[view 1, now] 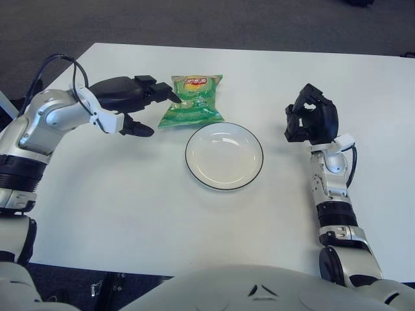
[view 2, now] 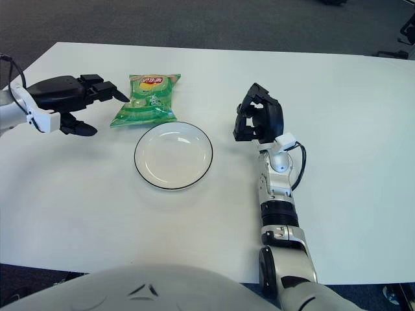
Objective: Put the snack into the plate.
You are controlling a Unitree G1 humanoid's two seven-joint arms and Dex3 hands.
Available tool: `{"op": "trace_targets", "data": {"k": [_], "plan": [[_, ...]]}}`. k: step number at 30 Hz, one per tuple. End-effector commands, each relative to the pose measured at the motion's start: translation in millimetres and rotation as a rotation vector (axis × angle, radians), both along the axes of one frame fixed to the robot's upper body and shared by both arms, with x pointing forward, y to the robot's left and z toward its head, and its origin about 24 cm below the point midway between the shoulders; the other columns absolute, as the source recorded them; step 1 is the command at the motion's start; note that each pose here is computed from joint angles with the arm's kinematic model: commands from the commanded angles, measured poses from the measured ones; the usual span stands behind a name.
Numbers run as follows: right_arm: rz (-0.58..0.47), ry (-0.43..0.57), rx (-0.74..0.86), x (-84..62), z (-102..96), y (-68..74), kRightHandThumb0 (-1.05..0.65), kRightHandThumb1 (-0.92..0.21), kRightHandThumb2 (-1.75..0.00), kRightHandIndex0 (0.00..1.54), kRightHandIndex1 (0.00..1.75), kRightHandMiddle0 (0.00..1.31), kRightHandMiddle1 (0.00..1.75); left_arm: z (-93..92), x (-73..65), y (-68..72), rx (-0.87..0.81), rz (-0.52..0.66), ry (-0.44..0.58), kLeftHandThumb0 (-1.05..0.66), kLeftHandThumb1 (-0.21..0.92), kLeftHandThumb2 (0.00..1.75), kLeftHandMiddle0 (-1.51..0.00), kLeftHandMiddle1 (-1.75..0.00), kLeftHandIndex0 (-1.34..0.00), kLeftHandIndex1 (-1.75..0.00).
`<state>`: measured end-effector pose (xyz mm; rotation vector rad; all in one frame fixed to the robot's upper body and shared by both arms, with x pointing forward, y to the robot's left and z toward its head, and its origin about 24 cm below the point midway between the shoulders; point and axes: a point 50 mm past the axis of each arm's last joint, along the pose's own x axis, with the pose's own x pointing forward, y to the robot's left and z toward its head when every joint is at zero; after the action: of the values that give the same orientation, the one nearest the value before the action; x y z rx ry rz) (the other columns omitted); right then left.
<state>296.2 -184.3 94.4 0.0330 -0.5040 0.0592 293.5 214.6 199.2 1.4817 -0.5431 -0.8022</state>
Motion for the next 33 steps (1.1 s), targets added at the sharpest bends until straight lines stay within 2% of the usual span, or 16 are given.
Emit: {"op": "trace_targets", "data": {"k": [1, 5, 11, 13, 17, 22, 26, 33], "plan": [[-0.048, 0.310, 0.114, -38.6, -79.7, 2.3, -0.56, -0.15, -1.53, 1.34, 1.75, 0.76, 1.75, 2.3, 4.5, 3.7, -0.031, 0.016, -0.076, -0.73, 0.82, 0.68, -0.08, -0.72, 0.00, -0.91], [-0.043, 0.312, 0.115, -37.9, -80.0, 2.4, -0.56, -0.15, -1.53, 1.34, 1.75, 0.76, 1.75, 2.3, 13.0, 2.0, -0.055, 0.006, -0.150, -0.71, 0.78, 0.69, -0.04, -0.66, 0.00, -0.85], [-0.044, 0.315, 0.111, -37.2, -80.6, 2.0, -0.55, -0.15, -1.52, 1.34, 1.75, 0.76, 1.75, -3.1, 39.1, -5.5, -0.032, 0.015, -0.193, -0.65, 0.66, 0.77, -0.02, -0.59, 0.00, -0.82], [-0.049, 0.316, 0.111, -37.1, -80.7, 2.0, -0.55, -0.15, -1.52, 1.34, 1.75, 0.76, 1.75, -4.6, 47.5, -10.8, -0.005, -0.001, -0.238, -0.63, 0.63, 0.80, -0.02, -0.57, 0.00, -0.81], [-0.052, 0.316, 0.111, -37.0, -80.7, 2.0, -0.56, -0.15, -1.53, 1.33, 1.75, 0.76, 1.75, -4.8, 54.0, -16.8, 0.065, -0.050, -0.325, -0.60, 0.55, 0.86, 0.00, -0.53, 0.00, -0.80], [-0.047, 0.318, 0.112, -36.8, -81.3, 2.6, -0.56, -0.15, -1.53, 1.33, 1.75, 0.76, 1.75, -5.7, 58.6, -20.3, 0.142, -0.093, -0.385, -0.55, 0.48, 0.93, 0.00, -0.45, 0.00, -0.76], [-0.046, 0.319, 0.114, -36.9, -81.7, 2.8, -0.56, -0.14, -1.53, 1.33, 1.75, 0.76, 1.75, -4.9, 65.0, -29.4, 0.203, -0.125, -0.417, -0.53, 0.43, 0.96, 0.00, -0.38, 0.00, -0.69], [-0.046, 0.316, 0.113, -37.6, -81.8, 2.9, -0.56, -0.14, -1.53, 1.33, 1.75, 0.76, 1.75, -5.2, 73.7, -36.8, 0.274, -0.157, -0.485, -0.56, 0.39, 0.97, 0.00, -0.28, 0.00, -0.61]]}}
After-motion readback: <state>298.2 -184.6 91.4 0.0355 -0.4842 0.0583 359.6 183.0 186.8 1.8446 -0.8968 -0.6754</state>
